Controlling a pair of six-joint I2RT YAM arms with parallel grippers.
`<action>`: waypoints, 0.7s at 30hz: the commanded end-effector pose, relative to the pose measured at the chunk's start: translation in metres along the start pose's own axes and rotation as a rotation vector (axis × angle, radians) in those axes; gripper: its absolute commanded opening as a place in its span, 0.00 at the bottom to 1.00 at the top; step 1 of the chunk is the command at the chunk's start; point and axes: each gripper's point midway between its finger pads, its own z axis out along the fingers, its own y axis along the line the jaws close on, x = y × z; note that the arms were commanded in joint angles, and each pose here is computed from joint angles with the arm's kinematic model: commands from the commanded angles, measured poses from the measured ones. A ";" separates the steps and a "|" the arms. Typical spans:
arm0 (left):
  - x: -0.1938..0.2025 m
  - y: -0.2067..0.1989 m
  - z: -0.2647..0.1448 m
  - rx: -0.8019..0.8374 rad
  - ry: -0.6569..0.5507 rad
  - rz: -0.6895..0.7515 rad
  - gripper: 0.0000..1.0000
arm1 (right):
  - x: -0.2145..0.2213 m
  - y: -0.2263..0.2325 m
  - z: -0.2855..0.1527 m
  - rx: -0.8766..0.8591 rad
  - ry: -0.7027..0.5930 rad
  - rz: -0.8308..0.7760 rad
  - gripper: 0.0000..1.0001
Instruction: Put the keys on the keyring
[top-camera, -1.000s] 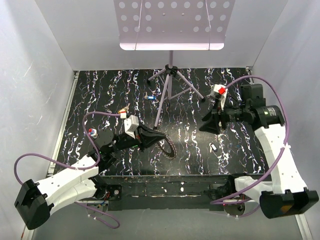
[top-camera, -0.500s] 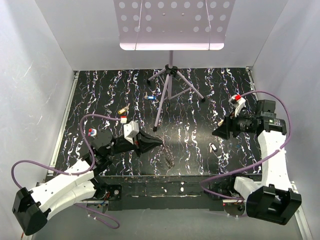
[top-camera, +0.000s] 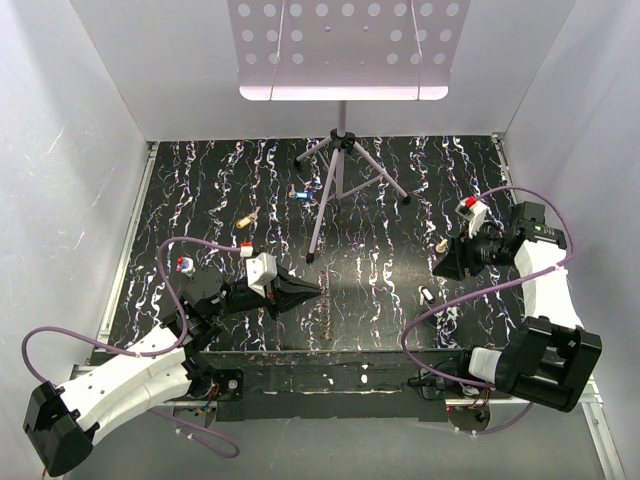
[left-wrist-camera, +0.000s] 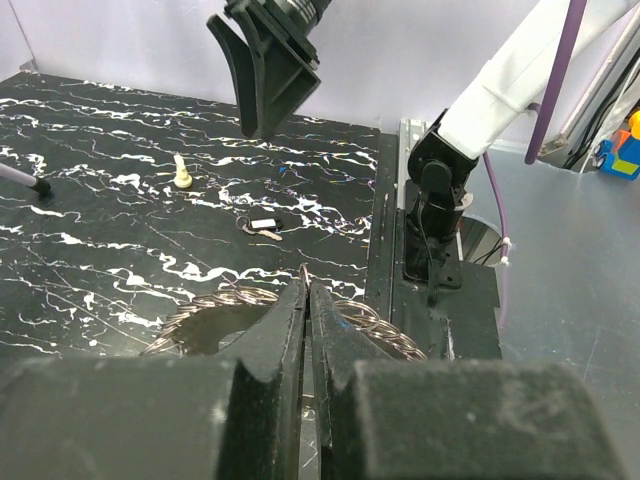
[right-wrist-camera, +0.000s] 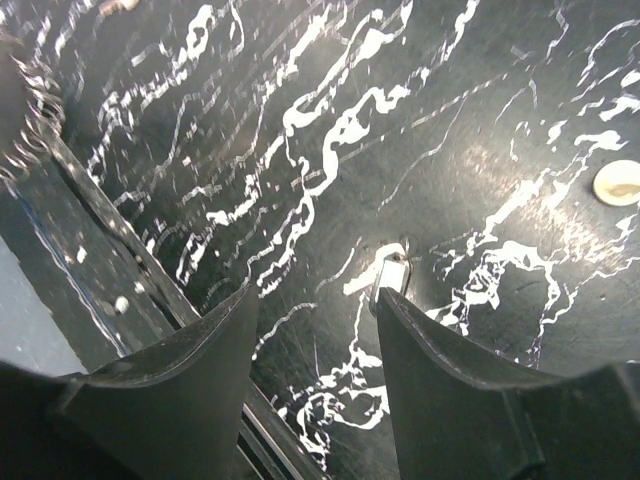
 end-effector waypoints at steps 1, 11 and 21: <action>-0.008 0.000 0.000 0.014 -0.024 0.073 0.00 | 0.015 -0.012 0.008 0.028 0.018 -0.136 0.59; 0.001 0.004 -0.001 -0.007 -0.021 0.085 0.00 | 0.053 -0.049 0.050 0.170 0.248 0.180 0.56; 0.005 0.007 -0.001 -0.020 -0.023 0.068 0.00 | 0.052 -0.063 0.063 0.188 0.286 0.311 0.49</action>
